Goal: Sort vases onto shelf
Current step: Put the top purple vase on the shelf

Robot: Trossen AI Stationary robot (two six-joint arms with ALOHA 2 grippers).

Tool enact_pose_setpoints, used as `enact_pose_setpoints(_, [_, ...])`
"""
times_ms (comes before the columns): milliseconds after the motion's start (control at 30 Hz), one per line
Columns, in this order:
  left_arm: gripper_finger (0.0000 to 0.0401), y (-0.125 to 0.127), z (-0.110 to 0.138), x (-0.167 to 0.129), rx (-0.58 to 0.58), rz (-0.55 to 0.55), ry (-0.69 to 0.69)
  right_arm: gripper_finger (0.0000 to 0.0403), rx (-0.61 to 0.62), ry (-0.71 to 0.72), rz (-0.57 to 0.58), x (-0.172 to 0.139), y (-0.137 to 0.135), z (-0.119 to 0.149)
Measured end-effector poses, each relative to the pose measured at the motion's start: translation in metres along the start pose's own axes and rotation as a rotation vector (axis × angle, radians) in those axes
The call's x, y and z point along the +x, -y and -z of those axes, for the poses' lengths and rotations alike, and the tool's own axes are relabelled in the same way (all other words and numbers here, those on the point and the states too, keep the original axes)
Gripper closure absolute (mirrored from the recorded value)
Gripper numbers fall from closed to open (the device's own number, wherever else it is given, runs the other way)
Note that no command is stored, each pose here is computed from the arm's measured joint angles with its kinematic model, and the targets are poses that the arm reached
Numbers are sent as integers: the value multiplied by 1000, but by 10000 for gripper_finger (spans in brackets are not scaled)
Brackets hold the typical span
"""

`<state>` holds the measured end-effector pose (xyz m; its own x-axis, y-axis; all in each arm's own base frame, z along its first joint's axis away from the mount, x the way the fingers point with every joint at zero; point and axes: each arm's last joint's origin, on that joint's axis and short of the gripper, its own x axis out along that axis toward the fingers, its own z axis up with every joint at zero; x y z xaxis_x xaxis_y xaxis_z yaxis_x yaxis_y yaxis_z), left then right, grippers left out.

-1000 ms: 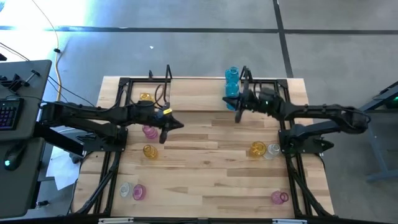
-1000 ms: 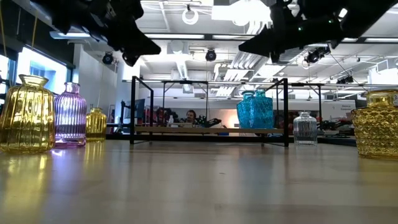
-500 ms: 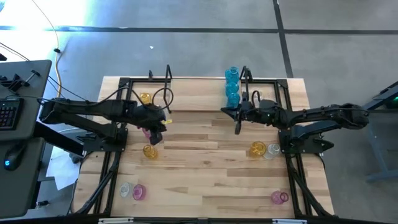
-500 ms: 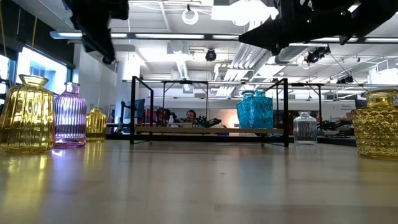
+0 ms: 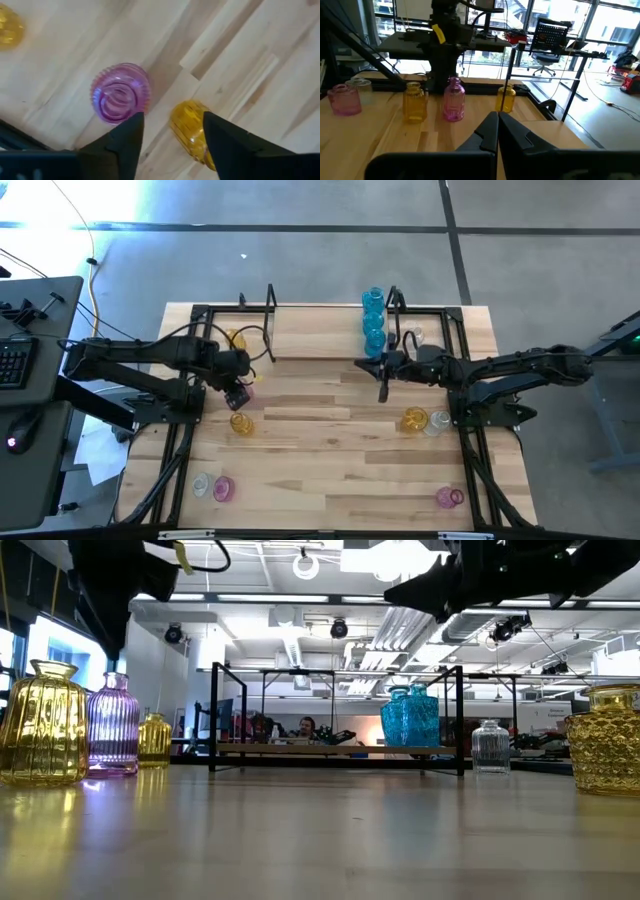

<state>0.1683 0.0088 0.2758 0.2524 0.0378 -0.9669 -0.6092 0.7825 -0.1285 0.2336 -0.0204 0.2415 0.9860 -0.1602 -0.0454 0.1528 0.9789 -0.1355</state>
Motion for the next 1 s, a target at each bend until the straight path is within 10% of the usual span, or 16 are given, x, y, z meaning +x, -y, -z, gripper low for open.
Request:
enact_pose_setpoints(467, [166, -9, -17, 23, 27, -169, -95, 403, -6, -15, -3, 0, -1, 1])
enact_pose_setpoints(1000, [252, -9, -22, 19, 42, -171, -86, 403, -8, -23, -6, 0, -1, 2])
